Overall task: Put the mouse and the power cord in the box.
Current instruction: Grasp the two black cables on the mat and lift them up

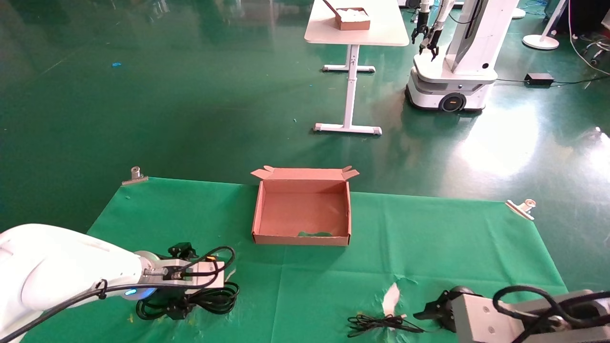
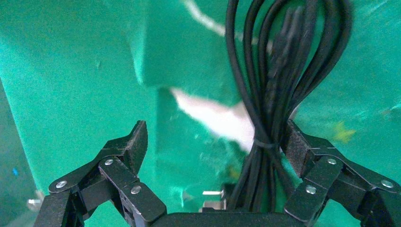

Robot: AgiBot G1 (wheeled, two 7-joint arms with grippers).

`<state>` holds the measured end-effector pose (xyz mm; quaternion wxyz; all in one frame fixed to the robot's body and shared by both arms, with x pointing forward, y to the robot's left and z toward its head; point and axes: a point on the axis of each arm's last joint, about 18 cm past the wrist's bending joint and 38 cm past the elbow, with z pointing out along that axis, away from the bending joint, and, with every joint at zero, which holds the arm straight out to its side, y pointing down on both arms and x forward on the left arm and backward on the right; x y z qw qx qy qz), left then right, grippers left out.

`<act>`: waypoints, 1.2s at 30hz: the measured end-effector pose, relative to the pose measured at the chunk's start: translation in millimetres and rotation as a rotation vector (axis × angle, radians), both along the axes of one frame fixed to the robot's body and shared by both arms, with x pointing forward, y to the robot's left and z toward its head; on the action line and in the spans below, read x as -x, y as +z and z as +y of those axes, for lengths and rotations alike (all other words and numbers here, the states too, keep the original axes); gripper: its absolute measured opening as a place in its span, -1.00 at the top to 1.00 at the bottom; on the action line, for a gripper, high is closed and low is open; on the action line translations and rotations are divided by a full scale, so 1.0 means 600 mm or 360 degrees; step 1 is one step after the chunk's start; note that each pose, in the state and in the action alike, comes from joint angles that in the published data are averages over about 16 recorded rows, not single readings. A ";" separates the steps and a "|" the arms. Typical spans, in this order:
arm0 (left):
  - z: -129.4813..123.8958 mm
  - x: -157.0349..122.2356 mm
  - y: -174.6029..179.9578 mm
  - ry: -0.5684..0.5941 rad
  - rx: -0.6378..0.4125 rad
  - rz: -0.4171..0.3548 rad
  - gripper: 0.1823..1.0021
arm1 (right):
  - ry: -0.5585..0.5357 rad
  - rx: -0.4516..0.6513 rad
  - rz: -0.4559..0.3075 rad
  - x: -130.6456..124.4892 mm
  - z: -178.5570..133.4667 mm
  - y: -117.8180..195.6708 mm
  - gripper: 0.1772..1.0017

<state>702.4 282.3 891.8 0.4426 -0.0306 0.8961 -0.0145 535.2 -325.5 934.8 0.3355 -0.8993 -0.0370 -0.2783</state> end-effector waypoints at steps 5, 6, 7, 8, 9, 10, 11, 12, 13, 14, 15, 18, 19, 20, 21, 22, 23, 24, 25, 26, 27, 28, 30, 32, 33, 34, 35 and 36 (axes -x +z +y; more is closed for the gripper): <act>0.005 -0.005 0.000 0.0017 0.0001 -0.0005 -1.00 | -0.0005 0.0022 0.0008 -0.004 0.003 -0.005 -1.00; 0.006 -0.006 0.000 0.0019 0.0003 -0.0005 -1.00 | -0.0008 0.0030 0.0010 -0.006 0.004 -0.007 -1.00; 0.007 -0.006 0.000 0.0021 0.0005 -0.0005 -1.00 | -0.0012 0.0040 0.0012 -0.008 0.005 -0.009 -1.00; 0.007 -0.007 0.000 0.0021 0.0006 -0.0005 -1.00 | -0.0017 0.0052 0.0014 -0.011 0.006 -0.011 -1.00; 0.008 -0.007 0.000 0.0021 0.0007 -0.0005 -1.00 | -0.0022 0.0066 0.0016 -0.014 0.007 -0.014 -1.00; 0.008 -0.007 0.000 0.0021 0.0008 -0.0004 -1.00 | -0.0028 0.0082 0.0017 -0.017 0.008 -0.016 -1.00; 0.008 -0.008 -0.001 0.0021 0.0009 -0.0004 -1.00 | -0.0034 0.0101 0.0018 -0.021 0.009 -0.019 -1.00; 0.008 -0.008 0.000 0.0020 0.0009 -0.0004 -1.00 | -0.0040 0.0121 0.0019 -0.026 0.011 -0.022 -1.00; 0.008 -0.008 0.000 0.0020 0.0009 -0.0003 -1.00 | -0.0045 0.0144 0.0018 -0.031 0.013 -0.025 -1.00; 0.008 -0.008 0.000 0.0020 0.0009 -0.0003 -1.00 | -0.0051 0.0169 0.0016 -0.037 0.015 -0.028 -1.00; 0.009 -0.008 0.000 0.0019 0.0009 -0.0003 -1.00 | -0.0057 0.0195 0.0014 -0.044 0.018 -0.031 -1.00; 0.009 -0.009 0.000 0.0019 0.0009 -0.0003 -1.00 | -0.0077 0.0278 0.0003 -0.069 0.029 -0.041 -1.00; 0.009 -0.009 0.000 0.0019 0.0009 -0.0003 -1.00 | -0.0084 0.0305 -0.0003 -0.078 0.033 -0.044 -1.00; 0.009 -0.009 0.000 0.0019 0.0009 -0.0003 -1.00 | -0.0090 0.0333 -0.0010 -0.088 0.038 -0.046 -1.00; 0.009 -0.009 0.000 0.0019 0.0009 -0.0002 -1.00 | -0.0095 0.0360 -0.0017 -0.099 0.044 -0.049 -1.00; 0.009 -0.009 0.000 0.0019 0.0009 -0.0002 -1.00 | -0.0100 0.0387 -0.0026 -0.110 0.050 -0.051 -1.00; 0.009 -0.009 0.000 0.0019 0.0009 -0.0002 -1.00 | -0.0105 0.0412 -0.0034 -0.121 0.056 -0.053 -1.00; 0.009 -0.009 0.000 0.0019 0.0009 -0.0002 -1.00 | -0.0108 0.0436 -0.0043 -0.132 0.062 -0.054 -1.00; 0.009 -0.009 0.000 0.0019 0.0009 -0.0002 -1.00 | -0.0112 0.0458 -0.0050 -0.142 0.068 -0.056 -1.00; 0.009 -0.009 0.000 0.0019 0.0009 -0.0002 -1.00 | -0.0115 0.0479 -0.0058 -0.153 0.075 -0.058 -1.00; 0.009 -0.009 0.000 0.0019 0.0009 -0.0002 -1.00 | -0.0119 0.0497 -0.0065 -0.163 0.081 -0.059 -1.00; 0.009 -0.009 0.000 0.0019 0.0009 -0.0002 -1.00 | -0.0123 0.0514 -0.0071 -0.174 0.087 -0.061 -1.00; 0.009 -0.009 0.000 0.0019 0.0009 -0.0002 -1.00 | -0.0131 0.0541 -0.0081 -0.193 0.098 -0.064 -1.00; 0.009 -0.009 0.000 0.0019 0.0009 -0.0002 -1.00 | -0.0140 0.0561 -0.0088 -0.210 0.108 -0.066 -1.00; 0.009 -0.009 0.000 0.0019 0.0009 -0.0002 -1.00 | -0.0144 0.0568 -0.0091 -0.217 0.113 -0.067 -1.00; 0.009 -0.009 0.000 0.0019 0.0009 -0.0002 -1.00 | -0.0148 0.0575 -0.0093 -0.224 0.117 -0.068 -1.00; 0.009 -0.009 0.000 0.0019 0.0009 -0.0002 -1.00 | -0.0151 0.0581 -0.0094 -0.231 0.121 -0.069 -1.00; 0.009 -0.009 0.000 0.0019 0.0009 -0.0002 -1.00 | -0.0154 0.0586 -0.0095 -0.236 0.125 -0.070 -1.00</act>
